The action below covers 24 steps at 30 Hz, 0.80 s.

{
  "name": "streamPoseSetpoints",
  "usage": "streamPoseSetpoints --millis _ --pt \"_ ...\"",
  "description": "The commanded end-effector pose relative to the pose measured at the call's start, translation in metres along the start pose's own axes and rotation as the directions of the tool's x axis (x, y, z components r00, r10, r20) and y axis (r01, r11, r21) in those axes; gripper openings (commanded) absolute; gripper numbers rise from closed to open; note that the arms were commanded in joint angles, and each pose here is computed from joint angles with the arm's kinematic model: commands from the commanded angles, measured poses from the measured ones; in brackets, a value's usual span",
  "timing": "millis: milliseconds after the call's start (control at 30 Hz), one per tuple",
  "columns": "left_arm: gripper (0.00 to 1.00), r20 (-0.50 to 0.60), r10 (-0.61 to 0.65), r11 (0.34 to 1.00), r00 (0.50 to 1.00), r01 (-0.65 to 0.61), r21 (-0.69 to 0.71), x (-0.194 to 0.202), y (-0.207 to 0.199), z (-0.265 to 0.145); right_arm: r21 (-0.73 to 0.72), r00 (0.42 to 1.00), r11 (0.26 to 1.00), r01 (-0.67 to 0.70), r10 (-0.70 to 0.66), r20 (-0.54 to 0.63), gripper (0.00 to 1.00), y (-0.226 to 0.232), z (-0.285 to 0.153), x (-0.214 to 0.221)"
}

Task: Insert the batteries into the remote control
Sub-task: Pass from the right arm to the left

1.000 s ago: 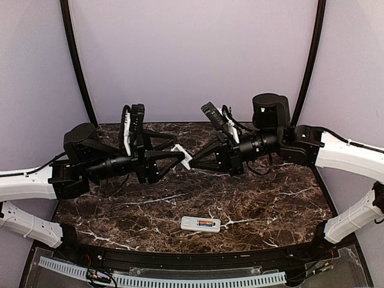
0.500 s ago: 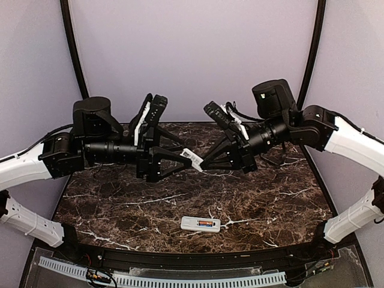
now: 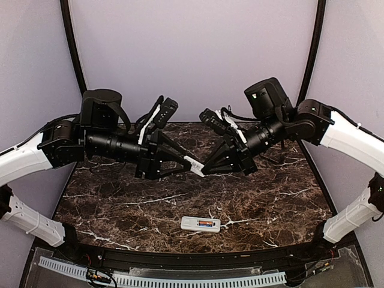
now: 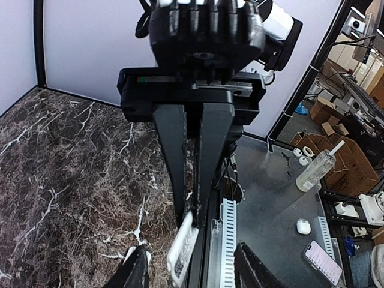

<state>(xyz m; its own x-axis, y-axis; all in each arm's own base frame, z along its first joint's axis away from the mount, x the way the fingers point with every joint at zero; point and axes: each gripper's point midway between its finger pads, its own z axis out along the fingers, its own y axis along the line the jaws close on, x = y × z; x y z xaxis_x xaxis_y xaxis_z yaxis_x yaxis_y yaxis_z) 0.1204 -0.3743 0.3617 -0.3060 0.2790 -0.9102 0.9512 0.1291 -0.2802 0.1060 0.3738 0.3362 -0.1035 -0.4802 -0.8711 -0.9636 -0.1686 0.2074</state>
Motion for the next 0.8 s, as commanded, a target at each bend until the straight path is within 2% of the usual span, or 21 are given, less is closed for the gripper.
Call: streamPoseSetpoints --millis 0,67,133,200,300,433,533,600,667,700,767 --pt "0.47 -0.067 -0.032 0.999 0.997 0.030 -0.017 0.010 0.006 0.001 -0.006 0.999 0.999 0.034 -0.034 0.015 0.00 0.005 -0.006 -0.009" --pt "0.47 -0.066 -0.031 0.999 0.997 0.030 -0.016 0.009 0.007 0.002 -0.013 0.999 0.999 0.039 -0.038 0.016 0.00 0.006 -0.005 -0.010" --pt "0.42 -0.051 -0.027 1.000 0.998 0.026 -0.006 0.005 0.005 0.002 -0.016 0.999 0.999 0.040 -0.040 0.015 0.00 0.007 -0.004 -0.010" --pt "0.30 -0.033 -0.026 1.000 0.999 0.026 -0.003 0.000 0.004 0.003 -0.021 0.999 0.999 0.044 -0.044 0.013 0.00 0.008 -0.003 -0.011" --pt "0.25 -0.019 -0.026 1.000 0.999 0.027 0.005 -0.004 0.003 0.004 -0.024 0.999 0.999 0.046 -0.046 0.010 0.00 0.009 -0.002 -0.011" --pt "0.25 -0.013 -0.018 1.000 1.000 0.019 0.017 -0.005 0.001 0.004 -0.022 0.999 0.999 0.045 -0.045 -0.001 0.00 0.008 -0.002 -0.009" --pt "0.32 -0.006 -0.006 1.000 1.000 0.006 0.024 -0.007 -0.001 0.001 -0.023 0.999 0.999 0.044 -0.044 -0.007 0.00 0.007 -0.001 -0.008" --pt "0.31 -0.001 0.000 1.000 1.000 0.000 0.020 -0.009 -0.001 0.000 -0.024 0.999 0.999 0.043 -0.043 -0.009 0.00 0.007 -0.001 -0.008" --pt "0.21 -0.001 0.001 1.000 1.000 -0.001 0.018 -0.009 -0.001 0.000 -0.025 0.999 0.999 0.047 -0.047 -0.007 0.00 0.007 -0.001 -0.009" --pt "0.12 0.000 0.001 1.000 1.000 -0.001 0.019 -0.009 -0.001 0.000 -0.026 0.999 0.999 0.047 -0.047 -0.006 0.00 0.007 -0.001 -0.009" --pt "0.05 0.001 -0.001 1.000 1.000 0.001 0.025 -0.009 -0.001 0.000 -0.030 0.999 0.999 0.044 -0.045 -0.008 0.00 0.007 0.000 -0.009"
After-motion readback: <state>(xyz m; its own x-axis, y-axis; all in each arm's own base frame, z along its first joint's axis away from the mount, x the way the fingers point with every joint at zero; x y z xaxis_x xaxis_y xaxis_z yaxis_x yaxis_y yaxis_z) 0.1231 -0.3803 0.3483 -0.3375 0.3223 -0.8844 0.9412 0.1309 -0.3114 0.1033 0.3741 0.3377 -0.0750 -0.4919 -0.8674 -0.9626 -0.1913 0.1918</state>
